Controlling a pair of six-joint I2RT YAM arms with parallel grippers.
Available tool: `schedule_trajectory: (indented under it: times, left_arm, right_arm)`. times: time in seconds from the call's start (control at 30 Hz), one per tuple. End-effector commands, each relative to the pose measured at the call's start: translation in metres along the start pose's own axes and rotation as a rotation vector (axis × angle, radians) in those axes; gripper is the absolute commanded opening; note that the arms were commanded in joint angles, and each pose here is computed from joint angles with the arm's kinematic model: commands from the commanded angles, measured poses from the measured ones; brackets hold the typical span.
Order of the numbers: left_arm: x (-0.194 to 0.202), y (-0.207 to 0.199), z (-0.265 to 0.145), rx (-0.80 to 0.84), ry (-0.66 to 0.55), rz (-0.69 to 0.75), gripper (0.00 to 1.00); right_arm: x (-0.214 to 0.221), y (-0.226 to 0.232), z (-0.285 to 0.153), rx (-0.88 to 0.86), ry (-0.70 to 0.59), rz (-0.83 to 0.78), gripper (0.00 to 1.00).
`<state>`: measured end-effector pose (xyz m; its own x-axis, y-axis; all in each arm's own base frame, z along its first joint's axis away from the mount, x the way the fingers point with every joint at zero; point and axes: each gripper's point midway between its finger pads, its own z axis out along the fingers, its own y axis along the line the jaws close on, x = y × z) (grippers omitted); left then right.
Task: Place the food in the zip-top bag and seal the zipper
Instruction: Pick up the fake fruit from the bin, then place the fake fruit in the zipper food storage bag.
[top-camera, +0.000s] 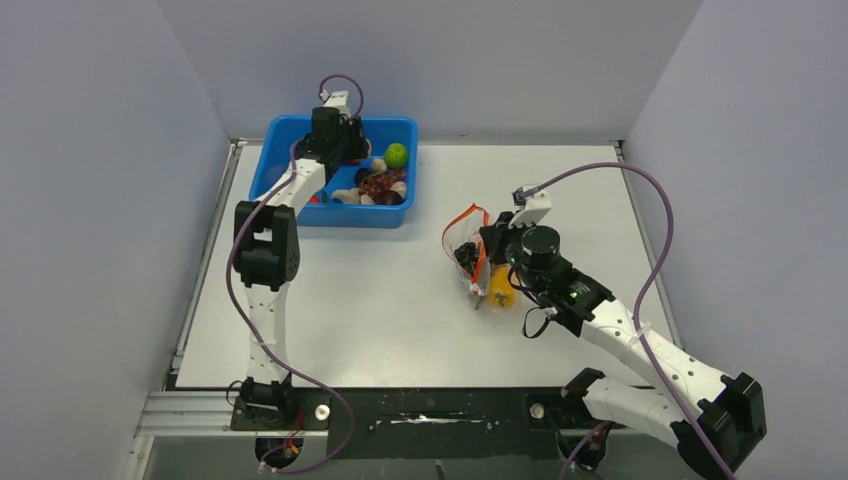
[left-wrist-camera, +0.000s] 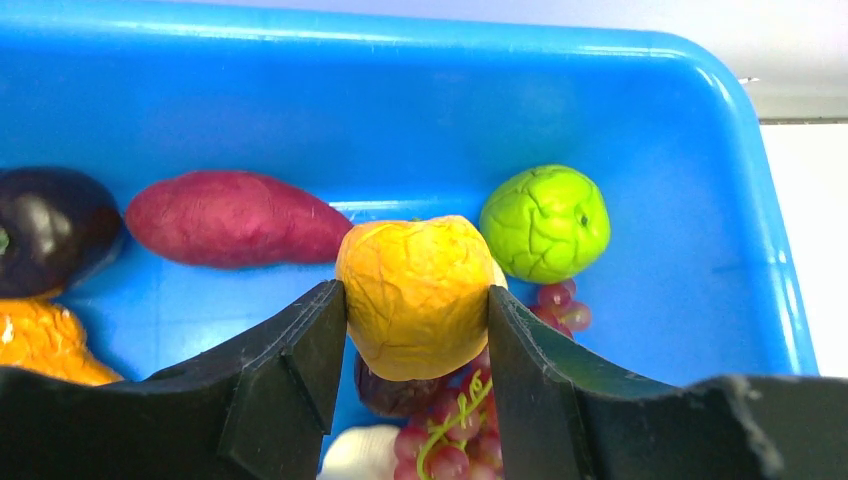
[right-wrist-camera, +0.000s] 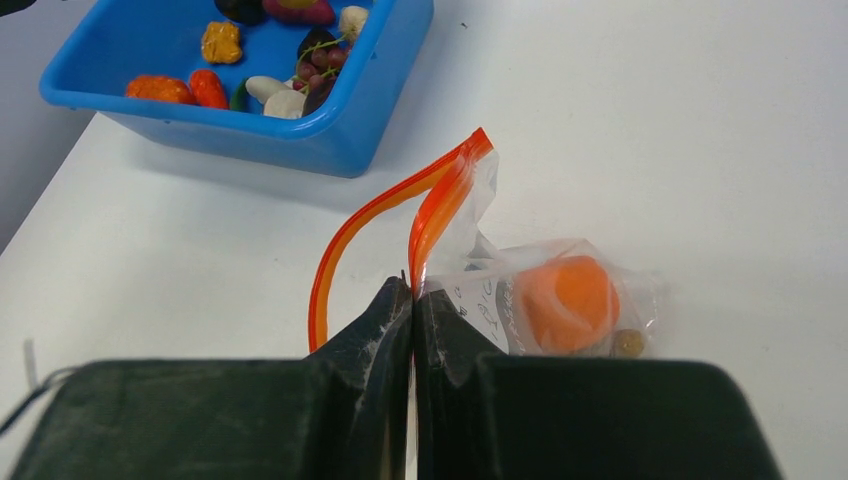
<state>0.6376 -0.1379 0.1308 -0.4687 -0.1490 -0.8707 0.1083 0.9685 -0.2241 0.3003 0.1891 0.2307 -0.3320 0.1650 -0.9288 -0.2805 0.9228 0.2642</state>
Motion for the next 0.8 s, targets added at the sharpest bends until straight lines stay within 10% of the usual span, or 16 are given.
schedule_trajectory:
  times: [0.0,0.77]
  left_arm:
    - [-0.056,-0.014,-0.041,0.030,-0.119,-0.025,0.26]
    - [-0.051,-0.097,-0.186,0.379,-0.103,-0.228,0.22]
  right_arm:
    - [-0.041,0.004,-0.008,-0.002,-0.122,0.035,0.00]
    - [-0.037,-0.002,-0.013,0.006,-0.113,0.041,0.00]
